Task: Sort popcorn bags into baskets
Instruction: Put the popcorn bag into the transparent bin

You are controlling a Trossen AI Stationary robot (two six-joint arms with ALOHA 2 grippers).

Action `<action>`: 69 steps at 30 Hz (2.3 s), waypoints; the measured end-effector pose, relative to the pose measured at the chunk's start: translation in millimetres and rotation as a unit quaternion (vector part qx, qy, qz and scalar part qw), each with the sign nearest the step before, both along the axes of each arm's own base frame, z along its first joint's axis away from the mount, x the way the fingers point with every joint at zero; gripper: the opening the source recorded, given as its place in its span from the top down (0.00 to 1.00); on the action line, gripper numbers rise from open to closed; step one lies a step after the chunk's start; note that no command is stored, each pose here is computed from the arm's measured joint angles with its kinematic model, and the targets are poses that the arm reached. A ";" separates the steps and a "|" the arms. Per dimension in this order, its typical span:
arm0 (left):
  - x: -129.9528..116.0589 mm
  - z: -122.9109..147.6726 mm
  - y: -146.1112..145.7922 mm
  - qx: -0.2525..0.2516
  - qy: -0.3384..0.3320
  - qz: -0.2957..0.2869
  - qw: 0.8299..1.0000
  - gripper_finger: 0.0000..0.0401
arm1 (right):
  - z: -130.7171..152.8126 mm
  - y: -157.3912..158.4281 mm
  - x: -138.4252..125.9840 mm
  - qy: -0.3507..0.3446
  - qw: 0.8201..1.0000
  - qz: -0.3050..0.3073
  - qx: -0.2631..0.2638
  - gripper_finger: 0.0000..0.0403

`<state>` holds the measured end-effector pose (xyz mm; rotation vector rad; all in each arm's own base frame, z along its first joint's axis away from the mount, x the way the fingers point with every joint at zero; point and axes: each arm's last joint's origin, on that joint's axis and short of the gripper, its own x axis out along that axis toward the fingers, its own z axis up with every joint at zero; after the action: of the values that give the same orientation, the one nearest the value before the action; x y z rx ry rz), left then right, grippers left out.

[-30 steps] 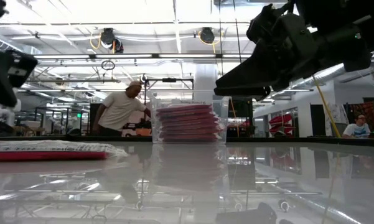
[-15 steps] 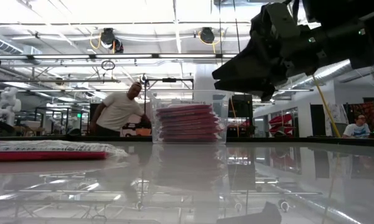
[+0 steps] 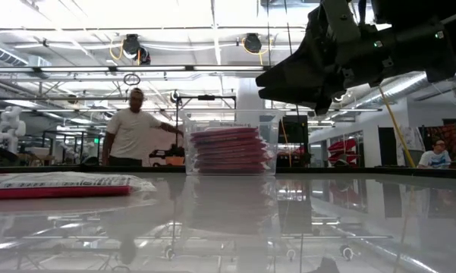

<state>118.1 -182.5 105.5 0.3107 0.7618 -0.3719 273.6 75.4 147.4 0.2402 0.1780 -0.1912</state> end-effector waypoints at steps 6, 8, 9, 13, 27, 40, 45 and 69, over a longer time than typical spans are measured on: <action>0.1 -1.8 1.6 0.019 0.008 -0.015 1.000 0.71 | 1.6 0.1 0.3 -0.009 1.000 0.000 0.003 0.61; 0.7 -2.0 2.2 0.026 0.006 -0.019 0.999 0.78 | 2.3 0.9 0.3 -0.013 1.000 0.001 0.009 0.61; 1.0 -2.2 2.5 0.029 0.006 -0.021 0.999 0.83 | 2.2 1.4 0.1 -0.013 1.000 0.001 0.012 0.61; 2.0 -2.8 4.4 0.043 -0.001 -0.019 0.999 0.98 | 1.7 3.0 -0.3 -0.013 1.000 0.003 0.018 0.61; 8.2 19.9 7.5 0.029 -0.085 0.008 0.996 0.99 | 0.7 3.0 -0.1 -0.014 0.999 -0.001 0.034 0.61; 18.8 27.6 13.3 -0.015 -0.114 0.085 0.990 0.99 | -4.7 10.4 2.1 0.004 1.000 0.016 0.003 0.61; 24.3 28.6 18.0 -0.025 -0.125 0.129 0.983 0.99 | -13.0 35.2 32.0 0.025 0.996 0.051 -0.062 0.59; 33.9 34.9 23.6 -0.052 -0.174 0.210 0.961 1.00 | -39.1 38.3 112.5 0.184 0.958 0.049 -0.214 0.48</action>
<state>151.9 -158.9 140.5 0.1044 0.4417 0.0483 386.1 113.8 108.3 -0.2400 0.5097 -0.1702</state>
